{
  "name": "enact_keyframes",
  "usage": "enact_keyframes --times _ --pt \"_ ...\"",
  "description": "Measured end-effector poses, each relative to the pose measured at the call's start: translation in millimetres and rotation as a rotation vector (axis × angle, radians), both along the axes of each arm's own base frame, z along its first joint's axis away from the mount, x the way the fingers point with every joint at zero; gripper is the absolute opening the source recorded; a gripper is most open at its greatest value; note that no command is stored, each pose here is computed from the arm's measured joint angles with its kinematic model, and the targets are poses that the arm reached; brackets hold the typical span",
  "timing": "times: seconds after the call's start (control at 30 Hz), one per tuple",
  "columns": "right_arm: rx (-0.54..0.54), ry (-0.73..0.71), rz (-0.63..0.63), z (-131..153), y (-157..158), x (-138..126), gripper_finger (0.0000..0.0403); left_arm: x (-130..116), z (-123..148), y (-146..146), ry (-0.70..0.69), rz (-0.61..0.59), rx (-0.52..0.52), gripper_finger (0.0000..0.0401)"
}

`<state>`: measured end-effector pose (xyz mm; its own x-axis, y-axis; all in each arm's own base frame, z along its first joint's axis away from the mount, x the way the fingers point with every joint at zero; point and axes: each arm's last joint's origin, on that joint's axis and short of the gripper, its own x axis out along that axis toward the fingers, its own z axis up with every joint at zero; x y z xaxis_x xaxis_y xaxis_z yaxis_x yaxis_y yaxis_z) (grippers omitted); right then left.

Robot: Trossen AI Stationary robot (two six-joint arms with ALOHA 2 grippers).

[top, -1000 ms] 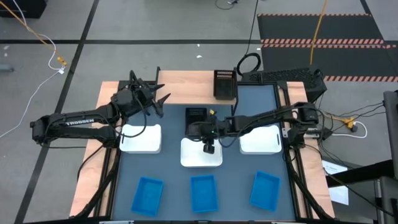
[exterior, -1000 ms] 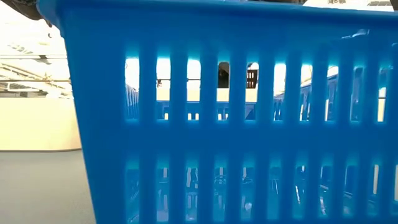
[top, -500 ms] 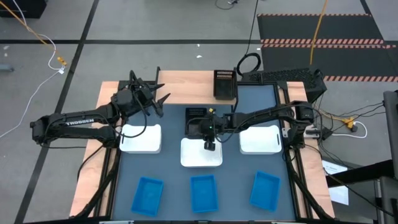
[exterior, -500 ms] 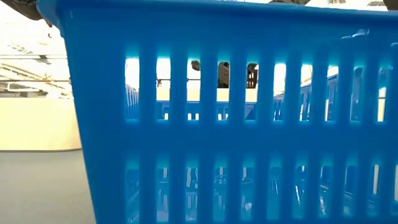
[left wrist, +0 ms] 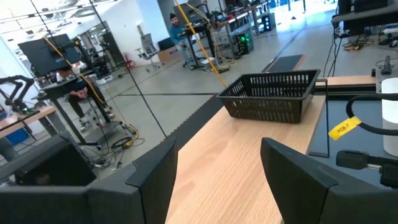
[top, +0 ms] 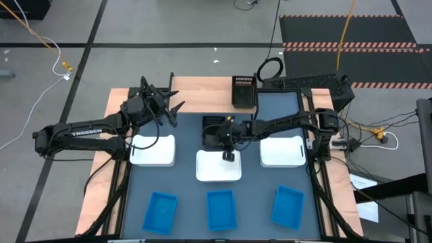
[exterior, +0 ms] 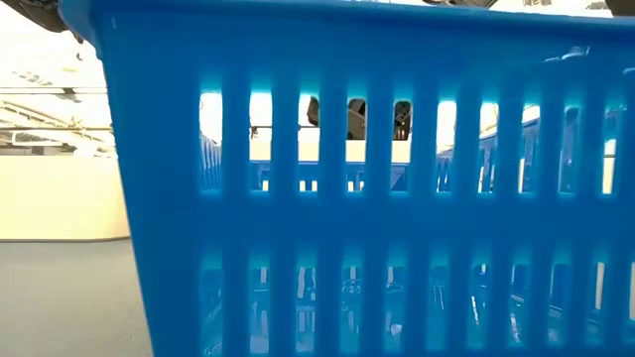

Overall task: Stack baskets on shelf by color
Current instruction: Stack the bottom black bin on the black bin on the shelf

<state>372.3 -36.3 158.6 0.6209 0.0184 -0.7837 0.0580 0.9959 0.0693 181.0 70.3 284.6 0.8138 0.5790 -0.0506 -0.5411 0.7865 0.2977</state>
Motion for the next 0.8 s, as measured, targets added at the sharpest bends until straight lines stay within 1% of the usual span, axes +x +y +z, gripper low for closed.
enact_keyframes --times 0.23,0.37,0.47,0.53,0.8 --pt "-0.012 0.001 0.015 0.0 -0.5 -0.2 0.0014 0.0 -0.1 0.0 0.004 0.000 0.004 0.0232" --pt "0.007 -0.012 0.045 5.1 4.2 -1.2 0.0009 0.0 -0.2 0.0 0.005 0.000 0.005 0.0232" --pt "0.046 -0.055 0.085 18.3 10.0 -3.1 0.0010 0.0 -0.2 0.0 0.006 0.000 0.004 0.0232" --pt "0.051 -0.078 0.097 28.5 13.5 -5.8 0.0009 0.0 -0.2 0.0 0.009 0.000 0.009 0.0232" --pt "0.118 -0.222 0.147 84.4 19.4 -26.8 0.0005 0.0 -0.2 0.0 0.009 0.000 0.010 0.0232"
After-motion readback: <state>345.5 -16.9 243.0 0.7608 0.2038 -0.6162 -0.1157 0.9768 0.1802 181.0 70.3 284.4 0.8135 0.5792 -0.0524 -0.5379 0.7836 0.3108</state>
